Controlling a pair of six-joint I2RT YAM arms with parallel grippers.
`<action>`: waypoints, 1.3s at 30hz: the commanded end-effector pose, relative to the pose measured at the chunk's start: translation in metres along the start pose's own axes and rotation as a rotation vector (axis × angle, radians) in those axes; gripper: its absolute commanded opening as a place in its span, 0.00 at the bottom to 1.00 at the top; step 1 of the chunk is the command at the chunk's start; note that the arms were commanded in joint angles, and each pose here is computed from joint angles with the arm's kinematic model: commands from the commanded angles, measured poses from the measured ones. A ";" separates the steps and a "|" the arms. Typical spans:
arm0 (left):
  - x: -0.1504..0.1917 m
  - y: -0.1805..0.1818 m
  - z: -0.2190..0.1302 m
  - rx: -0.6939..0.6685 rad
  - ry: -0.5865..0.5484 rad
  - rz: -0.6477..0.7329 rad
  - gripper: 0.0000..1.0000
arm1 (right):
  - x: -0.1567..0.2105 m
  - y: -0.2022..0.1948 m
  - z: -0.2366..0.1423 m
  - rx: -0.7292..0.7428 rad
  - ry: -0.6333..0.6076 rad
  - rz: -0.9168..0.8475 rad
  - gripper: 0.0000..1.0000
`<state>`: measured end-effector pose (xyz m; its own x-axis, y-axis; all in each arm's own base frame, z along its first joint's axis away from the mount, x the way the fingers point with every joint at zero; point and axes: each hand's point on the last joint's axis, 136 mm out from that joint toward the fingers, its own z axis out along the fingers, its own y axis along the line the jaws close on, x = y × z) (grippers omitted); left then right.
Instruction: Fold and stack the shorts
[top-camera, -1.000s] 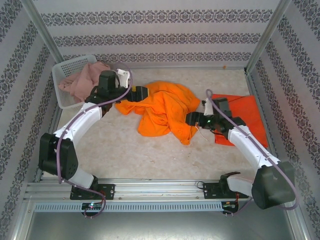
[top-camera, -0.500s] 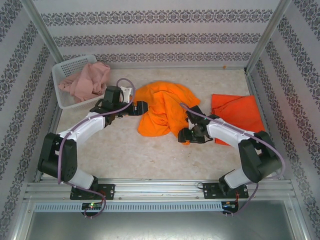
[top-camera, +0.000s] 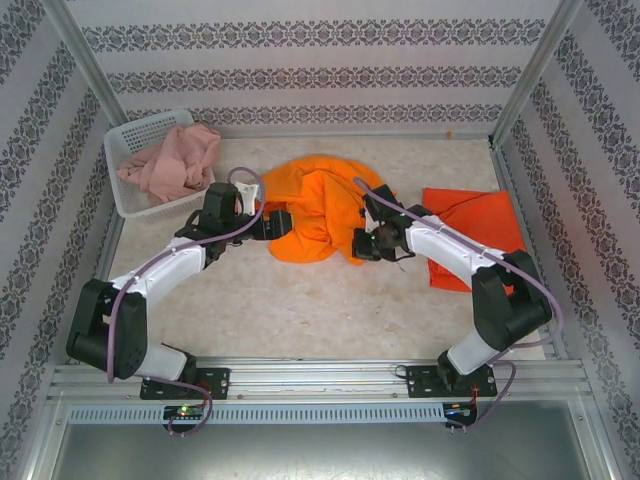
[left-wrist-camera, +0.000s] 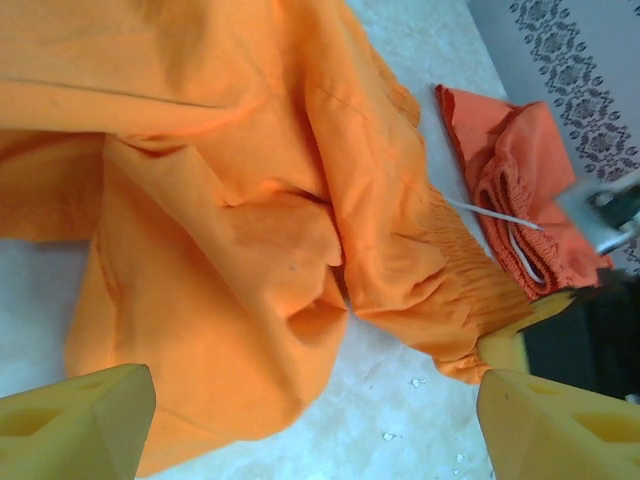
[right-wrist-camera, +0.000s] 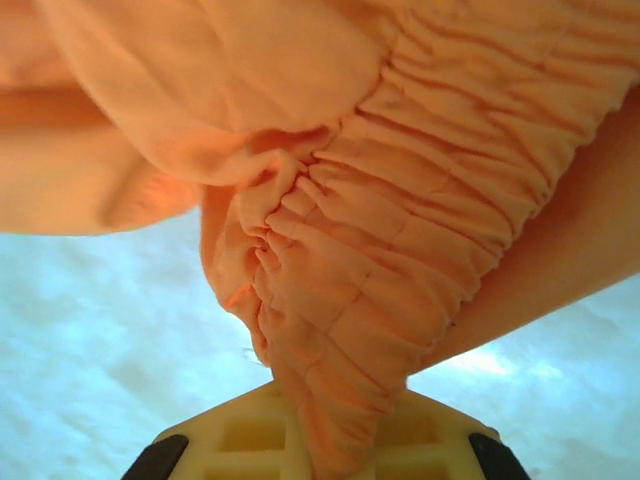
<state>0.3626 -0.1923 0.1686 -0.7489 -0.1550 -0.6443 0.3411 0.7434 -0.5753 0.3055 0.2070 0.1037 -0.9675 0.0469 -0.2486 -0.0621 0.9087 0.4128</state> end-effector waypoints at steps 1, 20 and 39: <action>-0.011 -0.012 -0.010 0.011 -0.073 0.066 0.84 | -0.042 0.058 -0.067 -0.170 -0.180 -0.068 0.04; 0.015 -0.045 0.000 -0.008 -0.043 0.219 0.80 | -0.133 0.067 -0.178 -0.300 -0.531 0.253 0.00; 0.124 -0.091 0.126 -0.101 0.329 0.466 0.61 | -0.138 -0.006 -0.125 -0.229 -0.518 0.464 0.01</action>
<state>0.3061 -0.3594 0.0939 -0.6713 0.3478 -0.6545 0.6372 0.7218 -0.2700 0.4022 0.1452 0.2465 -0.6842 0.6283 -0.3702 0.2204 0.6621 0.7163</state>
